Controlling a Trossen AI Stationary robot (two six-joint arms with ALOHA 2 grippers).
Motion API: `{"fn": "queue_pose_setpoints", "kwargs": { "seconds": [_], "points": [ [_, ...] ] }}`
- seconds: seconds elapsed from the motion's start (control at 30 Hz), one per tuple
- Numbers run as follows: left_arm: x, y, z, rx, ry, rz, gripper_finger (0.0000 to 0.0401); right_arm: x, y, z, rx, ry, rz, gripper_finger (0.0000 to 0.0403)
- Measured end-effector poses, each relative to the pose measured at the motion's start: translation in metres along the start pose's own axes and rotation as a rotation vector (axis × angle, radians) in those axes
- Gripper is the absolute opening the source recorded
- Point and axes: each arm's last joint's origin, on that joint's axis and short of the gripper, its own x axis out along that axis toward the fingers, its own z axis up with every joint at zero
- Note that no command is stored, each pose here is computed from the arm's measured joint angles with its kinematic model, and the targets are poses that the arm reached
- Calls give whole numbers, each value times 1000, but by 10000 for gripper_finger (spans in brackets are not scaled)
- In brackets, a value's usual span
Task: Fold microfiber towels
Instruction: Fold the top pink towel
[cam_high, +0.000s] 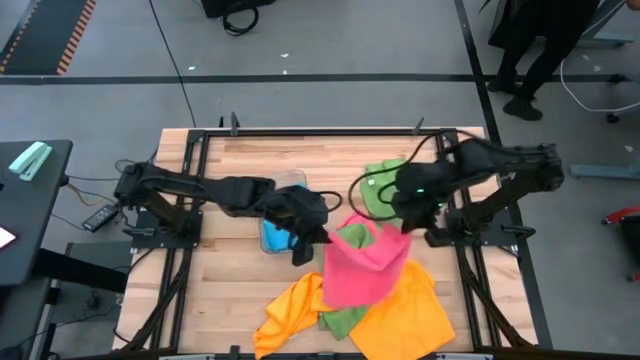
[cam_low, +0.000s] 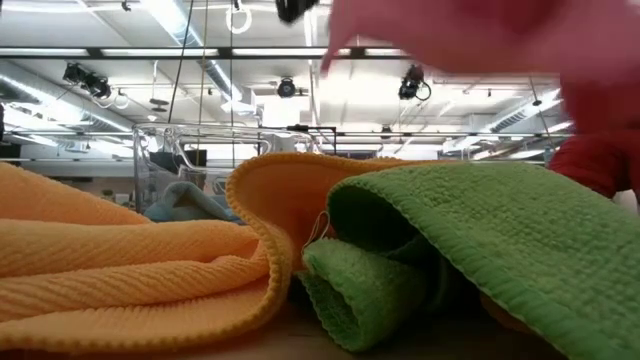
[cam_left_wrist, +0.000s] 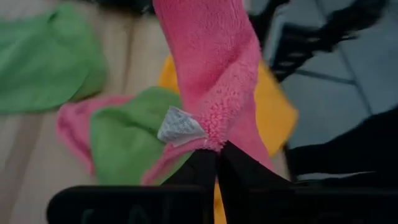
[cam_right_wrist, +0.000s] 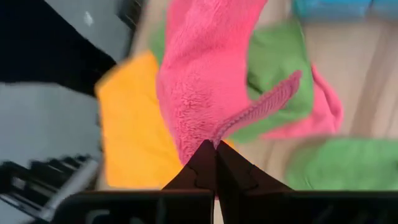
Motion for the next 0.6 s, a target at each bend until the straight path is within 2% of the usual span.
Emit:
{"fn": "queue_pose_setpoints", "kwargs": {
  "seconds": [0.1, 0.23, 0.4, 0.5, 0.6],
  "points": [
    [17, 14, -11, -17, 73, 123, 27, 26, -21, -8, 9, 83, -64, 8],
    [33, 33, -20, -30, 141, 282, 14, 57, -49, -24, 41, 188, -160, 8],
    [38, 54, -23, -115, 181, 362, 8, 80, -81, -37, 137, 199, -229, 8],
    [37, 62, -26, -174, 209, 393, 23, 87, -96, -41, 188, 165, -265, 8],
    [37, 67, -27, -187, 232, 408, 34, 91, -107, -43, 203, 122, -284, 8]
  ]
}}
